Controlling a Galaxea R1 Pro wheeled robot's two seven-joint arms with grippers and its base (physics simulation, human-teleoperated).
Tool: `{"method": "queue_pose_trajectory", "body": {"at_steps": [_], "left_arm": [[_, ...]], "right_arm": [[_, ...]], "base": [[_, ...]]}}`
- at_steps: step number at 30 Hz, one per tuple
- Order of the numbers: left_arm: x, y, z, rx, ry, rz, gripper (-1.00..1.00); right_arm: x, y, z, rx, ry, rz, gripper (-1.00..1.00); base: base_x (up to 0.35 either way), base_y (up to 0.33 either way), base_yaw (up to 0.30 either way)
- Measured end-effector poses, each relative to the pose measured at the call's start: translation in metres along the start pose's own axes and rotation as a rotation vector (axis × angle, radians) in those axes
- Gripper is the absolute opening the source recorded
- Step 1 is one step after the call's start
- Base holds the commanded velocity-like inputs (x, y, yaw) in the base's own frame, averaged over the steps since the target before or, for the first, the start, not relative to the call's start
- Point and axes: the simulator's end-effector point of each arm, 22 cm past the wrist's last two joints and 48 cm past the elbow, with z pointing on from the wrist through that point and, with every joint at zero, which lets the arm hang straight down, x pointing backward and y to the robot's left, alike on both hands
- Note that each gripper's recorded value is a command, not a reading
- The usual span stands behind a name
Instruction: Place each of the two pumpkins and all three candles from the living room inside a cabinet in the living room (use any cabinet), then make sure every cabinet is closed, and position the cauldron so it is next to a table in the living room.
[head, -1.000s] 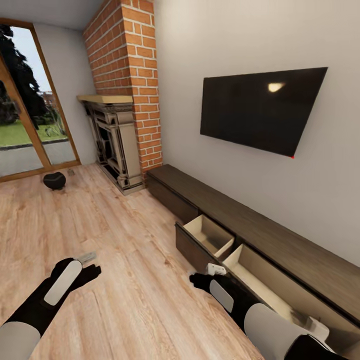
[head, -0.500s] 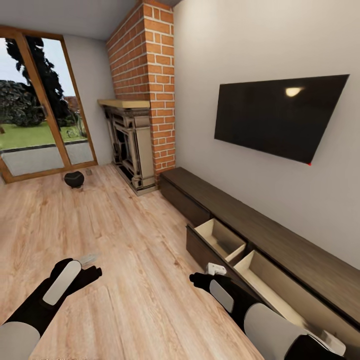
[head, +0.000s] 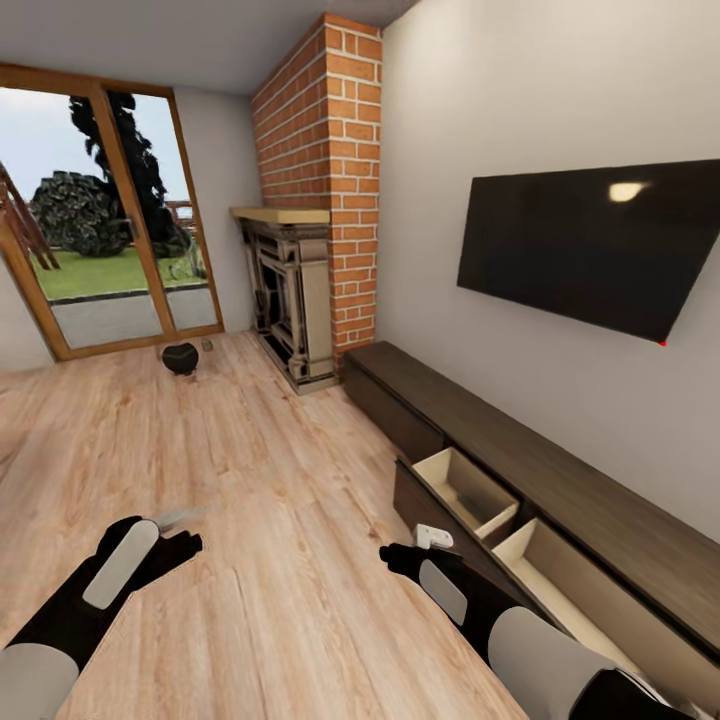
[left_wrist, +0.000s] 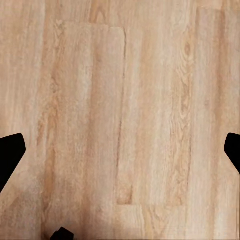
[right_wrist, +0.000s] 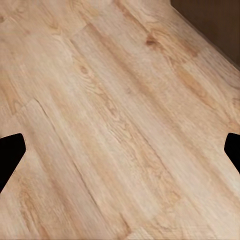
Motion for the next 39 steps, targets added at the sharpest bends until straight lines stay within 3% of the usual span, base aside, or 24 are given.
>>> {"method": "queue_pose_trajectory", "body": {"at_steps": [4, 19, 24, 31, 35, 39], "left_arm": [[-0.007, 0.007, -0.002, 0.004, -0.002, -0.045, 1.0], [-0.005, 0.012, -0.008, 0.007, 0.022, -0.04, 1.0], [0.006, 0.019, 0.0, -0.003, 0.051, -0.049, 1.0], [0.037, 0.03, 0.024, 0.024, 0.119, -0.08, 1.0], [0.052, 0.061, 0.039, -0.055, 0.133, -0.069, 1.0], [0.062, 0.098, 0.057, -0.142, 0.082, -0.098, 1.0]], "right_arm": [[-0.003, 0.002, -0.002, -0.007, -0.006, -0.001, 1.0], [-0.011, 0.006, -0.009, -0.013, -0.025, -0.005, 1.0], [-0.013, 0.004, -0.011, -0.007, -0.029, -0.007, 1.0], [-0.012, 0.004, -0.013, -0.005, -0.032, -0.019, 1.0], [-0.016, 0.005, -0.014, -0.002, -0.07, -0.064, 1.0], [-0.01, 0.0, -0.014, 0.006, -0.117, -0.066, 1.0]], "base": [[0.21, 0.174, 0.174], [0.24, 0.196, 0.174], [0.221, 0.091, 0.174], [0.035, 0.008, 0.174], [0.002, 0.001, 0.173], [0.0, 0.0, 0.172]]}}
